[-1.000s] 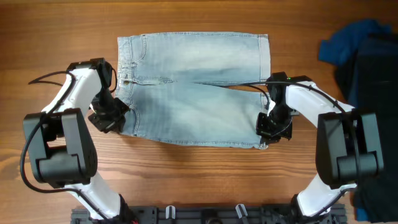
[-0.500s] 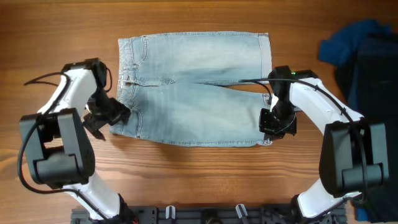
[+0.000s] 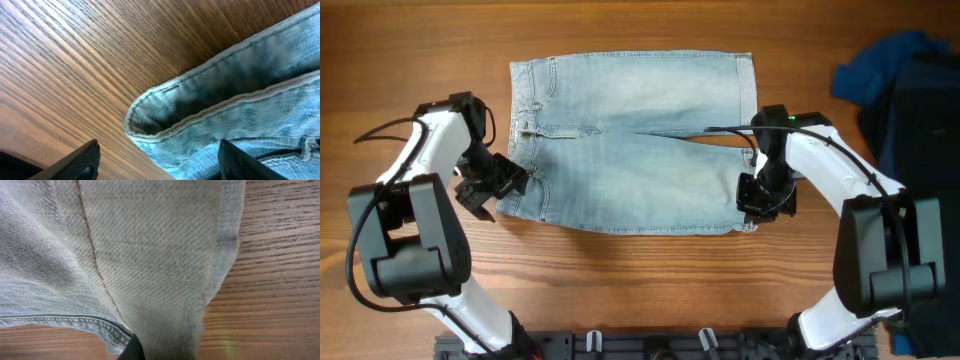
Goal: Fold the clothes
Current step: 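Hold the shorts' near edge with both grippers and adjust the grip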
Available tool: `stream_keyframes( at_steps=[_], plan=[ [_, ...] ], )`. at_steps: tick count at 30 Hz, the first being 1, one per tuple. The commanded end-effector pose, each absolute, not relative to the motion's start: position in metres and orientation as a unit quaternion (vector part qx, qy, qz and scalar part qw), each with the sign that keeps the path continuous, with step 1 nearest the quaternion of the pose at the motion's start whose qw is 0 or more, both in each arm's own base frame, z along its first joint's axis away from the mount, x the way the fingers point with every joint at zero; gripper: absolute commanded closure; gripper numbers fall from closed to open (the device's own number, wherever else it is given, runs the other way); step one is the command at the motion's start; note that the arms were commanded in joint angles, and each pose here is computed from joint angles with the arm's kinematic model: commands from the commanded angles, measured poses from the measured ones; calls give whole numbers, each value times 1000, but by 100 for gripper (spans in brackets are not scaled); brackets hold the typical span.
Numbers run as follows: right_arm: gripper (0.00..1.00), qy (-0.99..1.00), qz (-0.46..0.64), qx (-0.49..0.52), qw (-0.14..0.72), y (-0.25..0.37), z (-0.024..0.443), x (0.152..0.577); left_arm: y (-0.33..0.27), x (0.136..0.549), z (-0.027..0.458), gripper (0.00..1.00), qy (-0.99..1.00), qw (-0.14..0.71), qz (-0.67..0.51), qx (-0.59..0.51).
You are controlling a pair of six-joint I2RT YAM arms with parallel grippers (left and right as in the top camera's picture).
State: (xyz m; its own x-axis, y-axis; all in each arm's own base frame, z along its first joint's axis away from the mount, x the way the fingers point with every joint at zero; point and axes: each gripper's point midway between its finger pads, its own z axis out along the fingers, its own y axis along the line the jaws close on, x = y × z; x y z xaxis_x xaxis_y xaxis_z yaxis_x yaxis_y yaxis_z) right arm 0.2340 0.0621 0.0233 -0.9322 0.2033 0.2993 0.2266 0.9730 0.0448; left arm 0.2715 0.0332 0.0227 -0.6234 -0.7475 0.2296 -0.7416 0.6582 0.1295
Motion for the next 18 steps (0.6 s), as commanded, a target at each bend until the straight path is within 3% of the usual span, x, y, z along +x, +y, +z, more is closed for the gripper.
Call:
stream_keyframes(
  at_steps=[1,8,12,16,18],
  plan=[
    [96,-986,-35,-102,125,61,30,244,31,259,11,25,-886,150,-16,439],
    [96,-986,-36,-101,124,61,29,244,32,267,6,32,-888,132,-10,440],
    [96,-986,-36,-101,124,61,29,244,32,266,6,47,-888,132,-10,440],
    [96,-986,-36,-102,124,61,29,244,32,266,6,37,-888,132,-10,440],
    [96,-987,-36,-102,122,61,29,245,33,267,6,39,-889,131,-12,440]
  ],
)
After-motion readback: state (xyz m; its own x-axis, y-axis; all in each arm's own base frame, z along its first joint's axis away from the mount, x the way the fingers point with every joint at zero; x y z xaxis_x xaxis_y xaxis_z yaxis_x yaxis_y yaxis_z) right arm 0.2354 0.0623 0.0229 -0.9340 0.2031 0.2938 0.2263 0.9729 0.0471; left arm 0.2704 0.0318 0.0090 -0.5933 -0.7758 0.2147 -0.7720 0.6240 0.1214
